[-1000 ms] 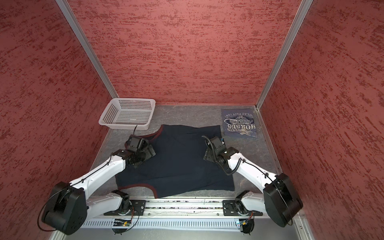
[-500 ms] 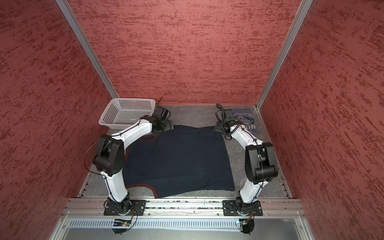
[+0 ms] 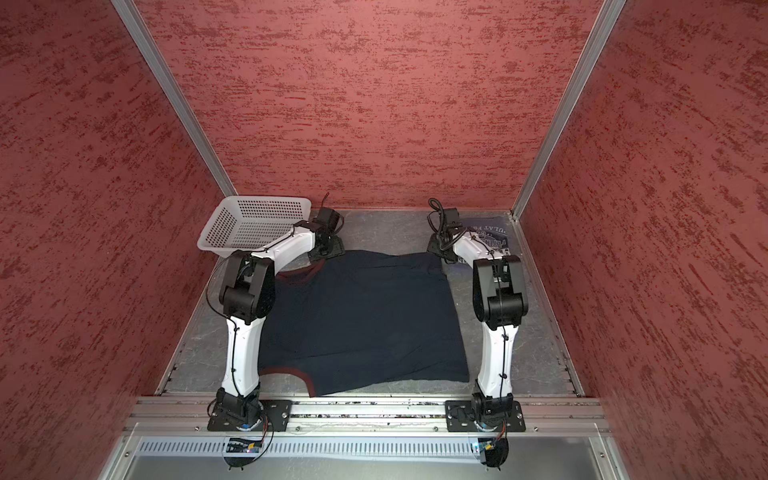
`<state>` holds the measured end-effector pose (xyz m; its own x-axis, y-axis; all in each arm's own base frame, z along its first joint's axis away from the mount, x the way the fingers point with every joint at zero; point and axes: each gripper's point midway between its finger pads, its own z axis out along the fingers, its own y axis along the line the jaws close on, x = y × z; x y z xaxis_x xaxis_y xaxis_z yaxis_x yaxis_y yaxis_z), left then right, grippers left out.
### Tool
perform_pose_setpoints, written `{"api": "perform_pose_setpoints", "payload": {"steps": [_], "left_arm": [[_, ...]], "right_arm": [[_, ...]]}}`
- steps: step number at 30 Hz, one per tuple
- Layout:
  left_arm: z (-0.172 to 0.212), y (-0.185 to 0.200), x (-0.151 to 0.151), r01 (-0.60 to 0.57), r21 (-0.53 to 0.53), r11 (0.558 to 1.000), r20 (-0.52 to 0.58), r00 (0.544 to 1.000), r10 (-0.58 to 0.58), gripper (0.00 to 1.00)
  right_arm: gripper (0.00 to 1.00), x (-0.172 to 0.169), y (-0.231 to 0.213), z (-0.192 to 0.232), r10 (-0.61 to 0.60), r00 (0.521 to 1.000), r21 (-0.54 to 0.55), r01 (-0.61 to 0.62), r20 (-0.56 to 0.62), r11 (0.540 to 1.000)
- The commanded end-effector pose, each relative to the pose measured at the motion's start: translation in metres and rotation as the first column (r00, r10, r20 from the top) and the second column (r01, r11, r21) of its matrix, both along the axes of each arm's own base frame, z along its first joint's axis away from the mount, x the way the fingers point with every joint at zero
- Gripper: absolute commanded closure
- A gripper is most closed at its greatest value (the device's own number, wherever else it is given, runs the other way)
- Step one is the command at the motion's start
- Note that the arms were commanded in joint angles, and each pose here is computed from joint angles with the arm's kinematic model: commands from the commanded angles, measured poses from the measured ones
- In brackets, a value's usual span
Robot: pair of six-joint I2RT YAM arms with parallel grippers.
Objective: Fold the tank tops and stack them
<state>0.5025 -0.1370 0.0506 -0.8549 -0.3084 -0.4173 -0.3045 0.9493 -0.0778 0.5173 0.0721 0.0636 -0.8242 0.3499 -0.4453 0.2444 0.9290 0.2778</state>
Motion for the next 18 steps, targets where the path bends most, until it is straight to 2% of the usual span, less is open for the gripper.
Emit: {"api": "perform_pose_setpoints", "payload": {"steps": [1,7,12,18], "left_arm": [[-0.007,0.006,0.004,0.005,0.04,0.999,-0.011,1.0,-0.005,0.21],[-0.016,0.009,0.012,0.007,0.043,0.999,-0.022,1.0,-0.006,0.25],[-0.021,0.012,0.019,0.006,0.054,0.999,-0.019,1.0,-0.004,0.33],[-0.03,0.013,0.028,0.007,0.05,0.999,-0.023,1.0,-0.006,0.41]], "right_arm": [[0.42,0.006,0.004,-0.007,0.02,1.0,0.004,-0.02,-0.023,1.0],[0.45,0.016,0.001,-0.021,0.018,0.999,-0.023,-0.02,-0.049,1.0],[0.5,0.023,0.001,-0.036,0.027,0.996,-0.039,-0.03,-0.08,0.999],[0.67,0.027,0.002,-0.038,0.035,0.996,-0.036,-0.038,-0.08,0.999]]}}
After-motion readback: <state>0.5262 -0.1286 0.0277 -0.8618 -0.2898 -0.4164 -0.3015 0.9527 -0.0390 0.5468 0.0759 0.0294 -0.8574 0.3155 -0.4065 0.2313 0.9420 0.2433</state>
